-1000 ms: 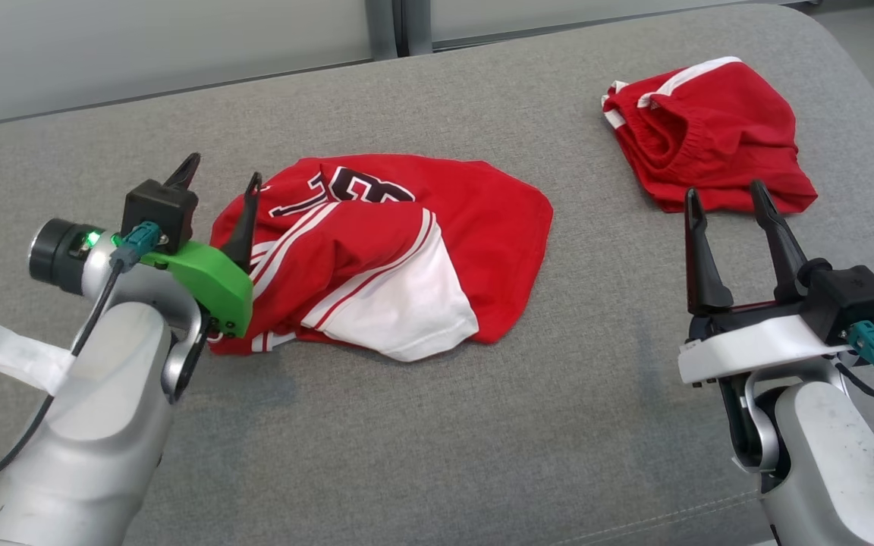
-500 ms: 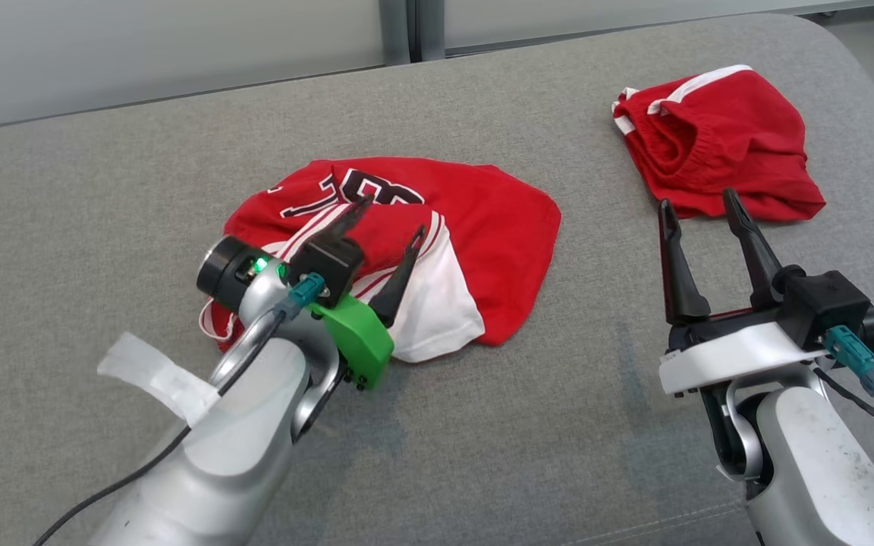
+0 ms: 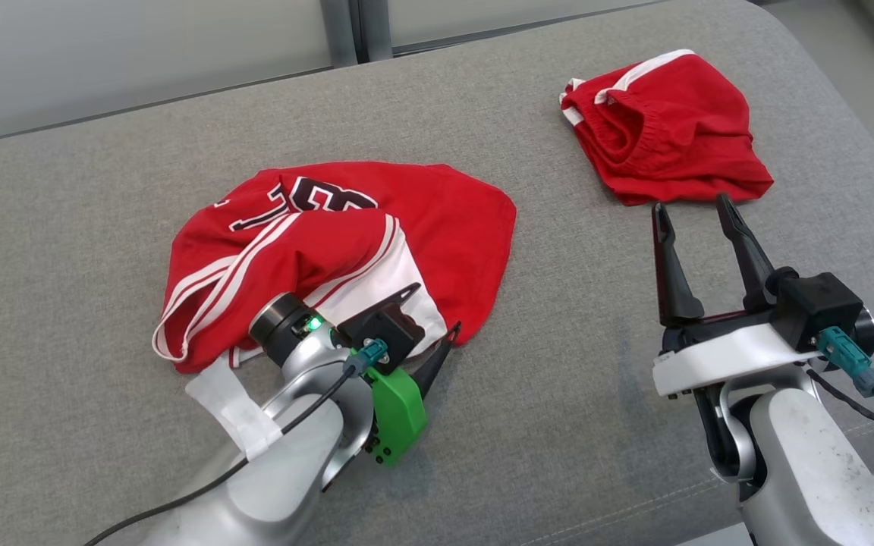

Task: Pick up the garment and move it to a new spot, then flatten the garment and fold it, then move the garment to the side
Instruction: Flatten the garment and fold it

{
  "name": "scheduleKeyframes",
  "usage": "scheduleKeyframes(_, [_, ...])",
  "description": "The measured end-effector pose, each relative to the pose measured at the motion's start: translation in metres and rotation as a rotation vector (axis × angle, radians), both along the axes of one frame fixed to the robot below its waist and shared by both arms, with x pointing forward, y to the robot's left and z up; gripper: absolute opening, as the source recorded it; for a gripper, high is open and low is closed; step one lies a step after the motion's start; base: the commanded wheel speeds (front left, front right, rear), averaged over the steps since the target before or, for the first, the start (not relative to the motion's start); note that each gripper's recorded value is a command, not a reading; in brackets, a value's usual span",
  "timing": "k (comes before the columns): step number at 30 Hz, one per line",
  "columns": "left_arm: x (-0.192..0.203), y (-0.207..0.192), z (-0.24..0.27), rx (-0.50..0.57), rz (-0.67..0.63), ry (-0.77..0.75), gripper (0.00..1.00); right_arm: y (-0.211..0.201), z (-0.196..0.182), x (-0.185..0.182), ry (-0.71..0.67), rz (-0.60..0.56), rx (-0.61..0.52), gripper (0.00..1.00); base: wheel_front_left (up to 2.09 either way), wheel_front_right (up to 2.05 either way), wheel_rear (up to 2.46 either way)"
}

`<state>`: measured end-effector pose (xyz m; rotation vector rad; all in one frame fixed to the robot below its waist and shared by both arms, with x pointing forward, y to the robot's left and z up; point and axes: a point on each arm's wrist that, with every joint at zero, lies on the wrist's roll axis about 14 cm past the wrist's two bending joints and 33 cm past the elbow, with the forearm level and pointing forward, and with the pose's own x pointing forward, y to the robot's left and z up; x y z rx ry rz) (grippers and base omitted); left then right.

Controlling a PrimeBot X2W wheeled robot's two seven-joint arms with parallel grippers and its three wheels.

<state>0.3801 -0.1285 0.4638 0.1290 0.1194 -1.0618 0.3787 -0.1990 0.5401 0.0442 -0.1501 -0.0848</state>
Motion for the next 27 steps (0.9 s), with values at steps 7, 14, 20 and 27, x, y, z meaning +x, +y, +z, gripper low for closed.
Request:
scheduleKeyframes(7, [-0.011, -0.004, -0.021, 0.078, -0.039, 0.007, 1.0, -0.009, -0.002, -0.003, 0.007, -0.028, -0.002, 1.0, 0.0, 0.0, 0.0])
scheduleKeyframes(14, [-0.013, -0.001, -0.036, 0.133, -0.042, 0.024, 1.0, -0.011, -0.003, -0.004, 0.011, -0.037, 0.008, 1.0, 0.0, 0.0, 0.0])
scheduleKeyframes(20, [-0.014, 0.0, -0.043, 0.166, -0.046, 0.011, 0.78, -0.012, -0.004, -0.005, 0.014, -0.041, 0.009, 1.0, 0.0, 0.0, 0.0])
scheduleKeyframes(27, [-0.011, -0.002, -0.038, 0.137, -0.043, -0.007, 0.0, -0.015, -0.005, -0.006, 0.017, -0.052, 0.008, 1.0, 0.0, 0.0, 0.0])
